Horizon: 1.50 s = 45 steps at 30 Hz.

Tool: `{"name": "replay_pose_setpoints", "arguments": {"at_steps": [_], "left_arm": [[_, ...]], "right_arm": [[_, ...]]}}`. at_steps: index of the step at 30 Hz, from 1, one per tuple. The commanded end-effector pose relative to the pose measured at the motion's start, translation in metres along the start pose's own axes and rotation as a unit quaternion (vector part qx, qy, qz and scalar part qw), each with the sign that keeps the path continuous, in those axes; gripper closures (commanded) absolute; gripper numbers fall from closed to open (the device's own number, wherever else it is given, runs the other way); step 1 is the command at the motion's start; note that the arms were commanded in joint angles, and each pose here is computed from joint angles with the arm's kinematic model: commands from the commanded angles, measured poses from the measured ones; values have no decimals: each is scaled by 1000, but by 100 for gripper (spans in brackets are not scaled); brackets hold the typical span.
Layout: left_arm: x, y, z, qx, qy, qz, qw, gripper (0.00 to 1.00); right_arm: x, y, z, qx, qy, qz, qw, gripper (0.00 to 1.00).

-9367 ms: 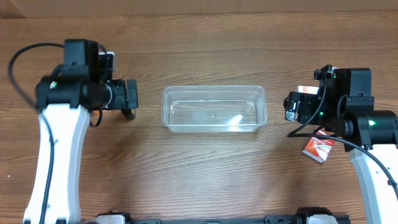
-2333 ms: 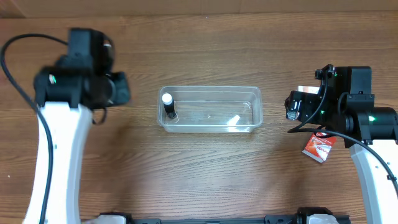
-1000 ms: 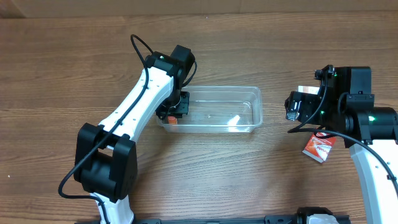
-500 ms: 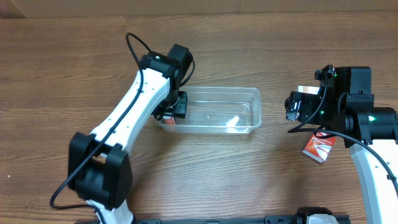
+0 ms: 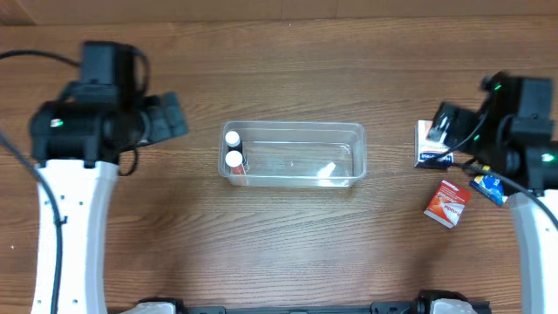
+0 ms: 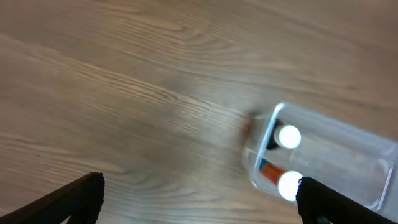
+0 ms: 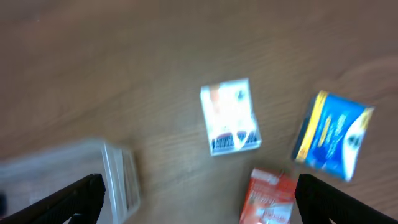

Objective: Pack container
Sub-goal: 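Place the orange tube upright in the container beside the bottle, then grasp the white Hansaplast box with the right gripper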

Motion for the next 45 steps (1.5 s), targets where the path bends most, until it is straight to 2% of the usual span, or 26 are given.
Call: {"name": "replay_pose_setpoints", "arguments": {"at_steps": [1,5,10,13,21,27,31,36,41,45], "left_arm": [[20,-5,-12,2,-26,27,999,0],[23,-5,-16,-5,-25,25,999,0],[23,-4,-16,-5,-25,25,999,0],[23,-4,-16,-4,-25,25,999,0],[23,-3,-17,-4,-24,22,999,0],[23,-3,-16,-4,-24,22,999,0],[23,-3,-16,-4,-24,22,999,0],[23,-3,-16,-4,-24,22,999,0],[23,-3,-16,-4,-22,22,1000,0],[23,-3,-16,-4,-21,21,1000,0]], "right_arm": [[-12,16,-30,1,-44,28,999,0],[-21,89,-31,85,-75,32,993,0],[-25,175,-7,201,-89,24,975,0],[-21,206,7,239,-104,-11,965,0],[-22,261,41,313,-100,-18,944,0],[-22,264,44,319,-99,-18,943,0],[-22,262,45,324,-99,-18,941,17],[-22,262,45,324,-97,-18,941,33],[-20,252,38,318,-86,-16,944,36],[-6,209,6,271,-87,-20,959,36]]}}
Point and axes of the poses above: each gripper's point midway between its finger pads, its own y axis out along the fingers, its own x axis along the line the jaws close on, z = x × y, the point moved 9 cm from there along -y, back along the fingers, and after that the axes turned 9 degrees about -y, right-handed, at the moved point
